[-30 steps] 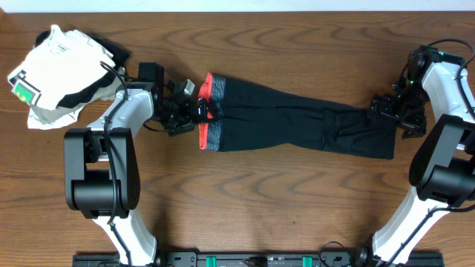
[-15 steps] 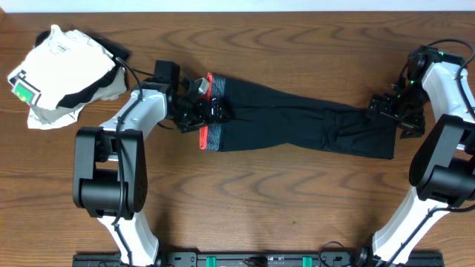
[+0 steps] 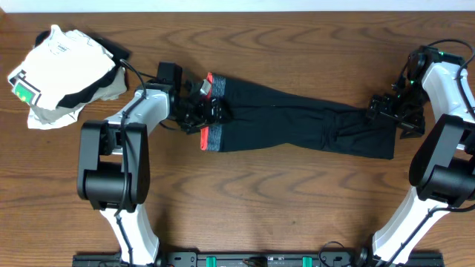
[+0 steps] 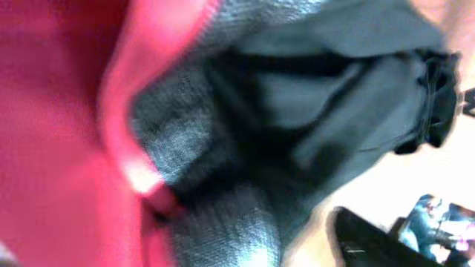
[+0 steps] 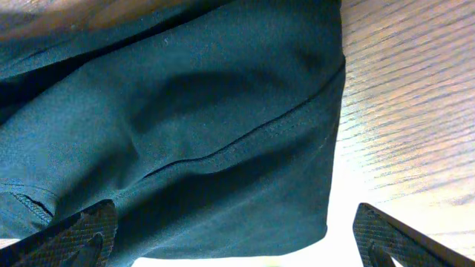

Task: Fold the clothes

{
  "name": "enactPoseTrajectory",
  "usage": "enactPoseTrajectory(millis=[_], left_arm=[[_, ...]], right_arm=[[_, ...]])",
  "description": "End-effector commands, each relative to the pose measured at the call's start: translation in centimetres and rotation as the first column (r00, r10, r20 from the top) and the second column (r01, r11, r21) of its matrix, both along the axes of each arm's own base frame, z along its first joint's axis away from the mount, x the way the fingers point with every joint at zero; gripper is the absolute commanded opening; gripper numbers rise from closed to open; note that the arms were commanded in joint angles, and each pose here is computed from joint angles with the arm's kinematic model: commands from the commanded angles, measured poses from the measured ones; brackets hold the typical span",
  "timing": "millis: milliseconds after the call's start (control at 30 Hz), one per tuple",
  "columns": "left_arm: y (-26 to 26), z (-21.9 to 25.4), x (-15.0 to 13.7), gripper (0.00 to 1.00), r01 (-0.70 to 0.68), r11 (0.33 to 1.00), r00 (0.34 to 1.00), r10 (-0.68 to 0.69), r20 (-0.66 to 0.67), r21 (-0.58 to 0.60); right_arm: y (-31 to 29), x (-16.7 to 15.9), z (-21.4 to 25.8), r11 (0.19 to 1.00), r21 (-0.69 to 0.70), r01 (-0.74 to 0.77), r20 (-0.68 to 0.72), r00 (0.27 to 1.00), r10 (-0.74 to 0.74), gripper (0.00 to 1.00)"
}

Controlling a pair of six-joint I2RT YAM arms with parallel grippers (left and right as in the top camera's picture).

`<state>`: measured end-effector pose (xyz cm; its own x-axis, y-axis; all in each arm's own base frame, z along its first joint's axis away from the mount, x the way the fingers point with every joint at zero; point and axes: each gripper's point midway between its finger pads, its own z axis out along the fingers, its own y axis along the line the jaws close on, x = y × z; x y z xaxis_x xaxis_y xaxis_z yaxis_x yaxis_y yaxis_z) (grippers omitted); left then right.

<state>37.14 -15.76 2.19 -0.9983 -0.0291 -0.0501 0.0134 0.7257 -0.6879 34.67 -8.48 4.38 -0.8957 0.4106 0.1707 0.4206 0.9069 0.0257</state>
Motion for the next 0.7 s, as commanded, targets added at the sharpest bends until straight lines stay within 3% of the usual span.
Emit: enactPoseTrajectory(millis=[0,67,167,267,467,667], left_arm=[[0.2,-1.9,-0.6,0.55,0.005,1.0,0.999,-0.004,-0.04,0.029],[0.2,-1.9,-0.6,0.37,0.005,1.0,0.999,-0.004,-0.04,0.029],[0.2,-1.9,-0.6,0.27,0.005,1.0,0.999,-0.004,-0.04,0.03],[0.3,-1.9,-0.5,0.06,0.002,1.0,0.999,-0.001,-0.039,0.03],[2.1,-1.6,0.3,0.06,-0.048,0.998,0.998,0.049,-0.035,0.029],[7.2,-1.2,0.7,0.06,-0.173,0.983,0.981,0.178,-0.074,0.064]], right_arm=[[-0.2,0.0,0.7,1.0,0.0,0.026,0.018,0.999,-0.026,0.99],[-0.2,0.0,0.7,1.0,0.0,0.026,0.018,0.999,-0.026,0.99],[-0.1,-0.1,0.7,1.0,0.001,0.026,0.017,1.0,-0.027,0.99],[-0.1,-0.1,0.7,1.0,0.002,0.027,0.013,1.0,-0.027,0.99],[0.3,-0.5,0.8,0.999,0.021,0.029,-0.002,1.0,-0.029,0.99],[0.3,-0.5,0.8,0.998,0.02,0.055,-0.006,0.998,-0.055,0.99]])
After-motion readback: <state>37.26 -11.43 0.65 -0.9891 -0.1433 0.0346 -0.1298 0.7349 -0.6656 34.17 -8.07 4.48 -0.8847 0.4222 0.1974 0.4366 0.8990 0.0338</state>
